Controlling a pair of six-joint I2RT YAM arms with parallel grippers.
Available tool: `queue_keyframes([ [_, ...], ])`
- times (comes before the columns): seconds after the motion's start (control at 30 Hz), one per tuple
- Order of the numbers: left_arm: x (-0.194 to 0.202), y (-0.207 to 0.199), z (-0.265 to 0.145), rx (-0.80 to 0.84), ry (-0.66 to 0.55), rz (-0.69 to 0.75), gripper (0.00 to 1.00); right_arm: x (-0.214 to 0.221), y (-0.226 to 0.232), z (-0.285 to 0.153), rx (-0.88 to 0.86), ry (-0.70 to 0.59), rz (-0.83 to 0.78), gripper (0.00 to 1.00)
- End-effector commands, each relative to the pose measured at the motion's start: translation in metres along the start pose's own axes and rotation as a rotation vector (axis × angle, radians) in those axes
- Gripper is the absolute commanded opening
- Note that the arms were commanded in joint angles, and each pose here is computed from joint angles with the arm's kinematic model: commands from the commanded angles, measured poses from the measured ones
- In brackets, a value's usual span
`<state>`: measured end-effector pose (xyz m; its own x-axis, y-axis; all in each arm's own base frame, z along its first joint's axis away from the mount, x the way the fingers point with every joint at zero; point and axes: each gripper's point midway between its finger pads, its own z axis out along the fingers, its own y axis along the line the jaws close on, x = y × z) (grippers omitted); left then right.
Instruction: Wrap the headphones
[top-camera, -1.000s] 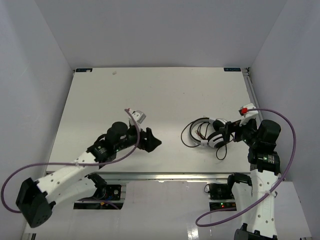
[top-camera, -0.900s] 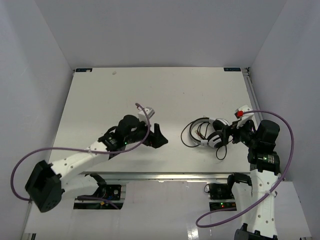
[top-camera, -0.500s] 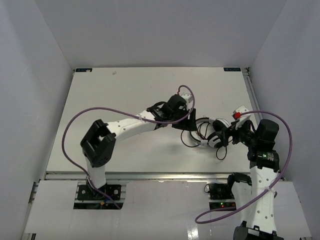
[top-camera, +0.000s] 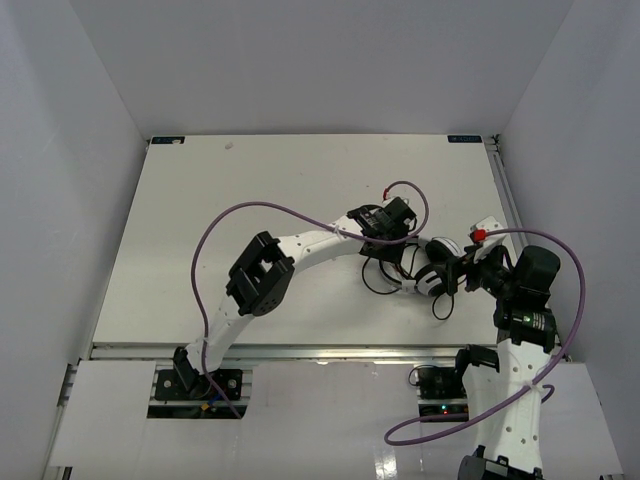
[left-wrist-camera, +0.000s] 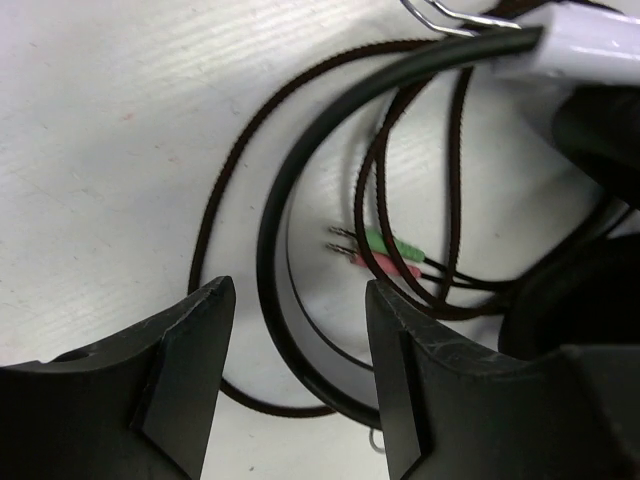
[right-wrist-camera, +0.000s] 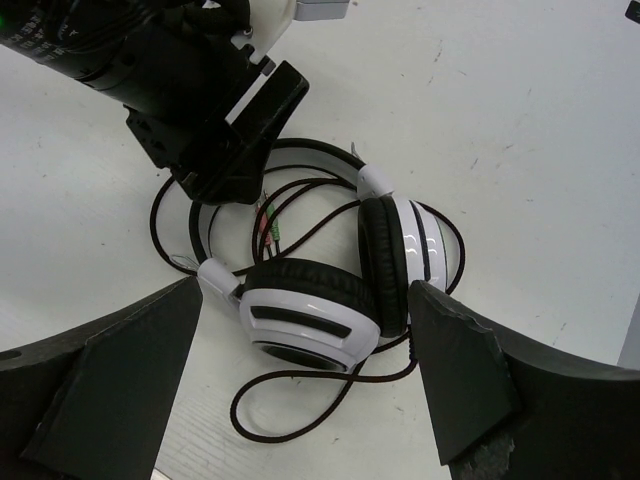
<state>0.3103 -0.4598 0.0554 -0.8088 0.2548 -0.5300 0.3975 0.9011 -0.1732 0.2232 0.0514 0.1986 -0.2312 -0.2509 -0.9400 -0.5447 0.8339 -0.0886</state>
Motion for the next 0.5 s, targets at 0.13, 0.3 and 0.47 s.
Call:
queue_keyframes([
  [0.13, -0.008, 0.014, 0.008, -0.006, 0.01, 0.095, 0.57, -0.01, 0.002, -0.001, -0.004, -0.051, -0.014, 0.9],
  [0.3, -0.006, 0.003, 0.017, 0.081, 0.026, 0.153, 0.41, -0.015, 0.004, -0.004, -0.003, -0.071, -0.03, 0.9],
  [0.47, 0.002, 0.0, 0.025, 0.103, 0.052, 0.16, 0.33, -0.016, 0.003, -0.005, 0.001, -0.071, -0.03, 0.9],
])
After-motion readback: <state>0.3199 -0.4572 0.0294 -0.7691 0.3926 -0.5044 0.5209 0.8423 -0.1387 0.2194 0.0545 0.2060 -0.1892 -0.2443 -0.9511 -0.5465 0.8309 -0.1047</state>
